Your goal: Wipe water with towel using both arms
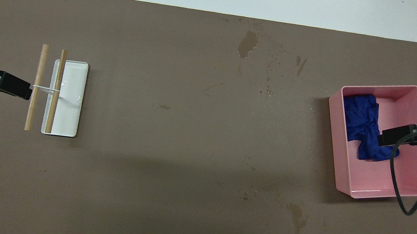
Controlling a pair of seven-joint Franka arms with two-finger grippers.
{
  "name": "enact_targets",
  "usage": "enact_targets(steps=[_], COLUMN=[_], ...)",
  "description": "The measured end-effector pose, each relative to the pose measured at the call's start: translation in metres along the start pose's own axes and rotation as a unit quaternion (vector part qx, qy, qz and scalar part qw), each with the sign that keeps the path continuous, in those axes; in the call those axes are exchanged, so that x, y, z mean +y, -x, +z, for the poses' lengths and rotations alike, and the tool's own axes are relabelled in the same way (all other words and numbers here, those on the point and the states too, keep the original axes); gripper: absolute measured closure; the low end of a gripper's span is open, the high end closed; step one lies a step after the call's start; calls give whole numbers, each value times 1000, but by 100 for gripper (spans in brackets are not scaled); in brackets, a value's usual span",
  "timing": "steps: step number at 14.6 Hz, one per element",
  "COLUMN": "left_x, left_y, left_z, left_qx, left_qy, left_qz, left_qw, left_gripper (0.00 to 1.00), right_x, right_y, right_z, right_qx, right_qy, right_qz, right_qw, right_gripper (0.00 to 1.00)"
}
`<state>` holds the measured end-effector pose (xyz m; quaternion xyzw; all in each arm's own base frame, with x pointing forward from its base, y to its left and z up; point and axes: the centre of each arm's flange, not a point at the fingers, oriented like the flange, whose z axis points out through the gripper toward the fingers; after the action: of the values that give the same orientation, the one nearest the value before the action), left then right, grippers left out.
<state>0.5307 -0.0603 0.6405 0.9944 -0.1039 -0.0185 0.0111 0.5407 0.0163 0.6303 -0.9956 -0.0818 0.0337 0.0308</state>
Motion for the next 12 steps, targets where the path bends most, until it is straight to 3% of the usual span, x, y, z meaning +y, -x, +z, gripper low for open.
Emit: enact_targets(steps=[12], left_x=[0], left_y=[0], left_z=[0], left_qx=[2], left_qy=[0], left_qz=[0], left_qw=[1000], left_gripper=[0], right_x=[-6], right_y=[-1], right_z=[-5], right_qx=[14], right_qy=[3], right_qz=[-6], right_qw=[1000], right_gripper=[0])
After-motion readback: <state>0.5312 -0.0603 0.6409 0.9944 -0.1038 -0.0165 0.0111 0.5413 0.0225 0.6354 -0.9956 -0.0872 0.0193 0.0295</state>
